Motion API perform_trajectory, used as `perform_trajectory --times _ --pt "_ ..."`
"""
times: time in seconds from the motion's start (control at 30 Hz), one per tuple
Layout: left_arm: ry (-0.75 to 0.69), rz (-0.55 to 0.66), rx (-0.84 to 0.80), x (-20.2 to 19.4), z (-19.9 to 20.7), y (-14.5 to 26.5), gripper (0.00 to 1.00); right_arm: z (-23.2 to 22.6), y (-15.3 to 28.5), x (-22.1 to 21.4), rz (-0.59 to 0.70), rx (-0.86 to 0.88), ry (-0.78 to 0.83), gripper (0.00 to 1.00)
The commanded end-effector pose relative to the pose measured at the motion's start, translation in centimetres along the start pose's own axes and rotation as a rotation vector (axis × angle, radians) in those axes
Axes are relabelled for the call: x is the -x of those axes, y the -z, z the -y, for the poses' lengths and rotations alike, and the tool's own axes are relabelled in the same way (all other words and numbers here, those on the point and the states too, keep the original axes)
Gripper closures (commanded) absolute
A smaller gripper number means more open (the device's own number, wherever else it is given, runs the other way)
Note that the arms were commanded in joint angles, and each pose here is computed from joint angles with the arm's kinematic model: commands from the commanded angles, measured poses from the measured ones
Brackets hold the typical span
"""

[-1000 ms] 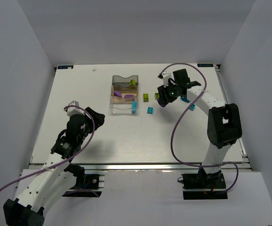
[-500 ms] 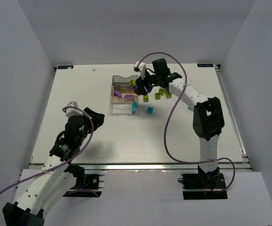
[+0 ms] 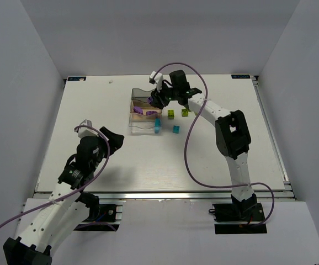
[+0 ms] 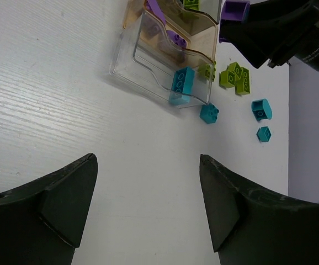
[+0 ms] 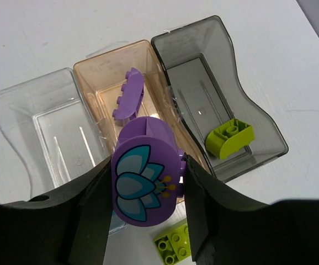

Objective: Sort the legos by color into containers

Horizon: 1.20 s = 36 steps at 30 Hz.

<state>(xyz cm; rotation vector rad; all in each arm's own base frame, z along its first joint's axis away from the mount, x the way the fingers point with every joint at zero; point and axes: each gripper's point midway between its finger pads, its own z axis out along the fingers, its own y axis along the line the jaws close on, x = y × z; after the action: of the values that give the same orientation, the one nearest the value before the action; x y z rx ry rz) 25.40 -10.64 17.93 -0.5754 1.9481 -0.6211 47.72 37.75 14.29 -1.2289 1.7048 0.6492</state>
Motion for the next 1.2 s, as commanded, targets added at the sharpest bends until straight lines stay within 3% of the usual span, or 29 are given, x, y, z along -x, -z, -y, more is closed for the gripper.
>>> perform_trajectory --times 0.0,0.13,0.23,0.27,0.37,0.57,0.67,0.73,0.8,0.87,0.93,1.07,1.1,1.13,1.17 --pt "-0.001 -0.022 -0.024 -0.4 0.4 0.1 0.16 1.1 -1.1 1.7 0.055 -0.037 0.046 0.82" --pt "-0.005 -0.035 -0.066 -0.4 1.4 0.1 0.16 1.2 -1.6 0.9 0.041 -0.038 0.045 0.67" --pt "0.000 -0.047 -0.086 -0.5 2.0 -0.1 0.16 1.4 -1.8 0.3 0.030 -0.048 0.044 0.52" --pt "0.001 -0.059 -0.107 -0.7 2.5 -0.1 0.16 1.5 -1.8 0.3 0.028 -0.052 0.045 0.42" --pt "0.001 -0.075 -0.146 -0.8 3.4 -0.4 0.18 1.6 -1.7 0.5 0.028 -0.059 0.054 0.32" --pt "-0.022 -0.103 -0.183 -0.9 4.9 -1.4 0.23 1.5 0.3 2.8 0.057 -0.062 0.044 0.23" --pt "-0.064 -0.137 -0.215 -1.2 6.2 -1.8 0.31 1.2 3.2 5.4 0.082 -0.062 0.025 0.24" --pt "-0.103 -0.143 -0.233 -1.0 7.2 -2.1 0.37 1.4 5.0 5.7 0.085 -0.071 -0.005 0.31" --pt "-0.132 -0.171 -0.245 -1.3 8.1 -2.7 0.45 0.4 7.5 6.0 0.109 -0.039 -0.043 0.71" --pt "-0.172 -0.204 -0.256 -2.3 8.9 -3.6 0.60 1.3 10.7 6.6 0.145 -0.089 -0.090 1.00" --pt "-0.206 -0.208 -0.277 -2.3 10.3 -4.1 0.71 2.0 12.5 4.0 0.113 -0.110 -0.153 1.00" --pt "-0.305 -0.272 -0.308 -4.6 13.3 -5.5 0.72 2.3 17.4 1.3 0.075 -0.132 -0.279 1.00" --pt "-0.347 -0.315 -0.273 -6.2 12.8 -6.9 0.70 2.7 18.5 -0.8 0.048 -0.150 -0.328 0.91" --pt "-0.365 -0.305 -0.293 -5.7 14.7 -7.2 0.59 2.5 19.2 -1.5 0.037 -0.152 -0.343 0.68" --pt "-0.399 -0.313 -0.290 -6.7 15.5 -7.5 0.55 2.0 20.5 -1.3 0.048 -0.151 -0.336 0.56"
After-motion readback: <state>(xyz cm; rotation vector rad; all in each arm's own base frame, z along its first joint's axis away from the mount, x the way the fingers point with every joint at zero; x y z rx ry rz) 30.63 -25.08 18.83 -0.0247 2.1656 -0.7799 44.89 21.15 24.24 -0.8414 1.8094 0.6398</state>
